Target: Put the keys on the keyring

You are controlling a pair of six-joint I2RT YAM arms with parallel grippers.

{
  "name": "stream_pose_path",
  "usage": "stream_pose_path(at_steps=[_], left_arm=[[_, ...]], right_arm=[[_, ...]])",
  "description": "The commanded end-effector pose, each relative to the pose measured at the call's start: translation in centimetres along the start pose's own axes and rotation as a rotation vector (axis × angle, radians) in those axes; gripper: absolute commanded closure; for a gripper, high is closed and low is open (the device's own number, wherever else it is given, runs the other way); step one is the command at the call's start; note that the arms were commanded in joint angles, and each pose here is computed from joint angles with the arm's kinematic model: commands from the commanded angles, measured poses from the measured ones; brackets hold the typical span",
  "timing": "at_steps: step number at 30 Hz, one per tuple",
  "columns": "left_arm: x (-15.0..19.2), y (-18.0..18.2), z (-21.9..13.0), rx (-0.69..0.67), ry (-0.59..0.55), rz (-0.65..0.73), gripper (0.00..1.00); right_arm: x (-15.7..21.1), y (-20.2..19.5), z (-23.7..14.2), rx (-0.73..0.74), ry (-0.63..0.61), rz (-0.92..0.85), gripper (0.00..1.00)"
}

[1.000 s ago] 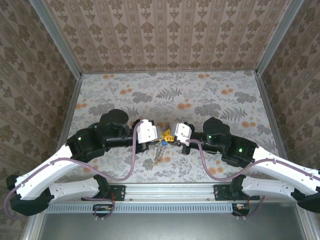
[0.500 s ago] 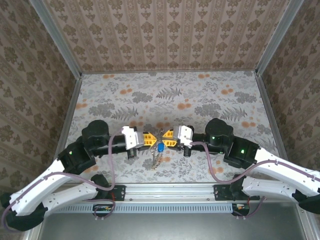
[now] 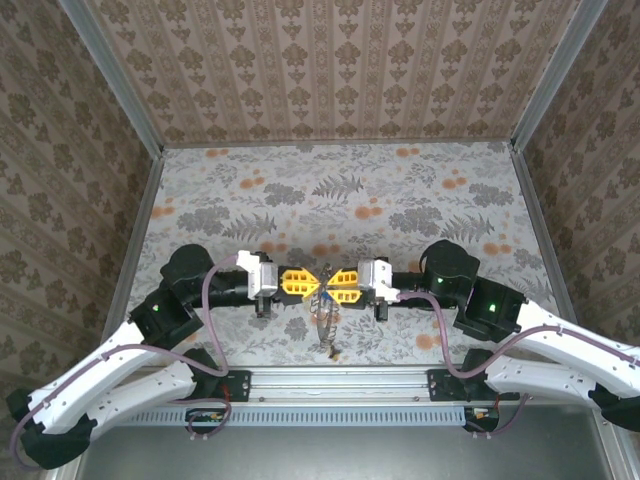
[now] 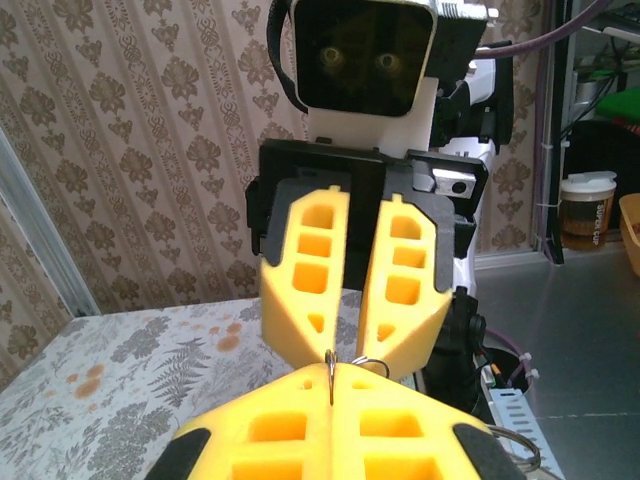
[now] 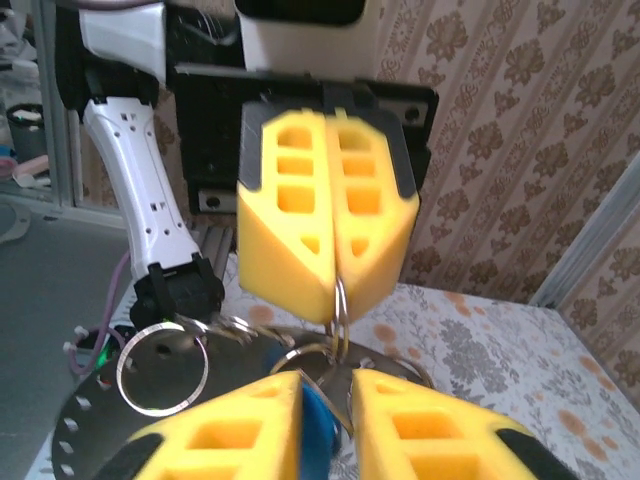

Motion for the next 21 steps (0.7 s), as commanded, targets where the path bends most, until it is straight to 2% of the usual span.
stream_pose_path(at_steps=[1, 12, 16, 21], left_arm=[[-2.5, -0.3, -0.1, 0.027, -0.108, 0.034, 1.0], [-3.1, 0.0, 0.0, 0.041, -0.184, 0.036, 1.0], [-3.1, 0.4, 0.2, 0.042, -0.213, 0.027, 1.0], [-2.5, 0.8, 0.7, 0.04, -0.2, 0.009, 1.0]], right_arm=[[-0.7, 0.0, 0.0, -0.005, -0.04, -0.011, 0.88], [0.2, -0.2, 0.7, -0.003, 0.009, 0.006, 0.87], [-0.2, -0.1, 0.5, -0.008, -0.011, 0.002, 0.77], [-1.0, -0.1, -0.3, 0.009, -0.052, -0.013, 0.73]])
Point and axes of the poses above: each hand's point on the last joint's axis, 136 mm out from that joint toward the fingers, its own z axis out along the fingers, its own y axis along the line the jaws close on, x = y × z, the point moved 1 cm from there along -z, back along the fingers, and after that the axes turned 9 degrees about -z, right-handed, at the moved point
